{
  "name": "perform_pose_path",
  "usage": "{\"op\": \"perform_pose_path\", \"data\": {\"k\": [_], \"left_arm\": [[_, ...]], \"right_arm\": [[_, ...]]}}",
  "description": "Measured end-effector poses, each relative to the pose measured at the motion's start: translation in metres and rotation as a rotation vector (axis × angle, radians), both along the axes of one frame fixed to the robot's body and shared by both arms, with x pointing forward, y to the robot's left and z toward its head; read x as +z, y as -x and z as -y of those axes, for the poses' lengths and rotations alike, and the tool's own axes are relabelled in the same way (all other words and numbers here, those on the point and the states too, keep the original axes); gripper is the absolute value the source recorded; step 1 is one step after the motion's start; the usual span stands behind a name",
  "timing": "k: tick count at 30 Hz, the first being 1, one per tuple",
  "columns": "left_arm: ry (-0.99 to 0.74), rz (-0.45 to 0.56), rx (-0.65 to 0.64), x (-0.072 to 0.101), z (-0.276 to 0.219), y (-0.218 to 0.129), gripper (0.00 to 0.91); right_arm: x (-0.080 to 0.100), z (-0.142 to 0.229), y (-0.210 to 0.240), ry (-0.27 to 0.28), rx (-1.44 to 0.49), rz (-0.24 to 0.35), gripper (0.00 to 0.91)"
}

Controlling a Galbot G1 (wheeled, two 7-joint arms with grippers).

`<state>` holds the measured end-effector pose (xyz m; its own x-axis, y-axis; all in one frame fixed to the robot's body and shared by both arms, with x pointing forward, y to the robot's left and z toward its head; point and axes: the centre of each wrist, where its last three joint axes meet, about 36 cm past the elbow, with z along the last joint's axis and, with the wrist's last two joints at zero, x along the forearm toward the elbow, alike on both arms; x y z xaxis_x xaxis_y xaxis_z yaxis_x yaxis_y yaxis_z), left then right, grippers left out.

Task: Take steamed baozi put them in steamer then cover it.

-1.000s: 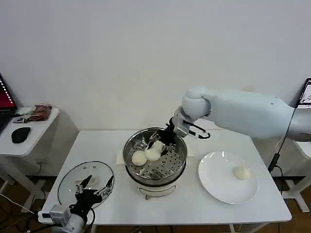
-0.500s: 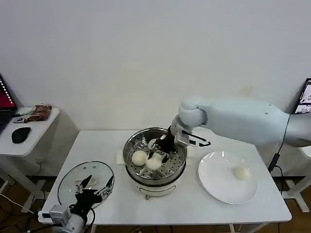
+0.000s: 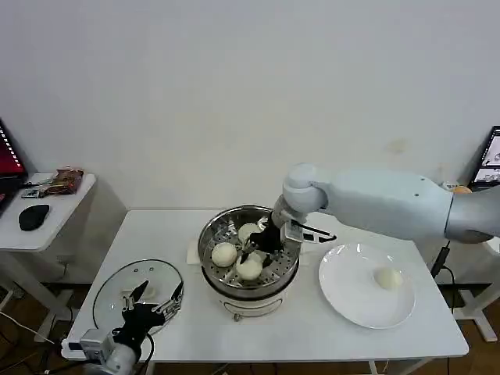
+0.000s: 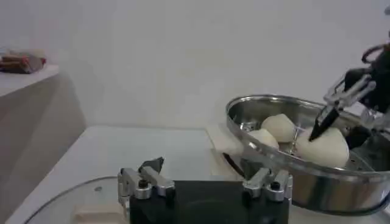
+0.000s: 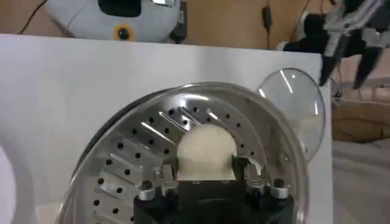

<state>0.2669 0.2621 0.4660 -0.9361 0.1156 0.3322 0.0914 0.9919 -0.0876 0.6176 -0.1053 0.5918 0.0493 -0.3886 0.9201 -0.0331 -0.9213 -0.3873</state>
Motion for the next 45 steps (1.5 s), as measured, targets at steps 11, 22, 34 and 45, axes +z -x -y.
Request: {"op": "perform_pose_path", "data": {"k": [11,22,34,45], "left_arm": [[-0.002,-0.003,0.001,-0.001,0.000,0.000,0.907],[0.001,-0.007,0.000,-0.002,0.000,0.000,0.907],[0.006,-0.002,0.002,-0.001,0.001,0.001,0.907],[0.008,0.005,0.002,0.000,0.001,0.001,0.907]], "right_arm": [[-0.006,0.003,-0.003,0.023,0.022,0.018,0.907],[0.013,0.007,-0.010,0.012,0.007,0.057,0.907],[0.055,0.040,-0.020,-0.015,-0.153,0.074,0.907],[0.082,0.104,-0.022,-0.081,-0.492,0.028,0.907]]}}
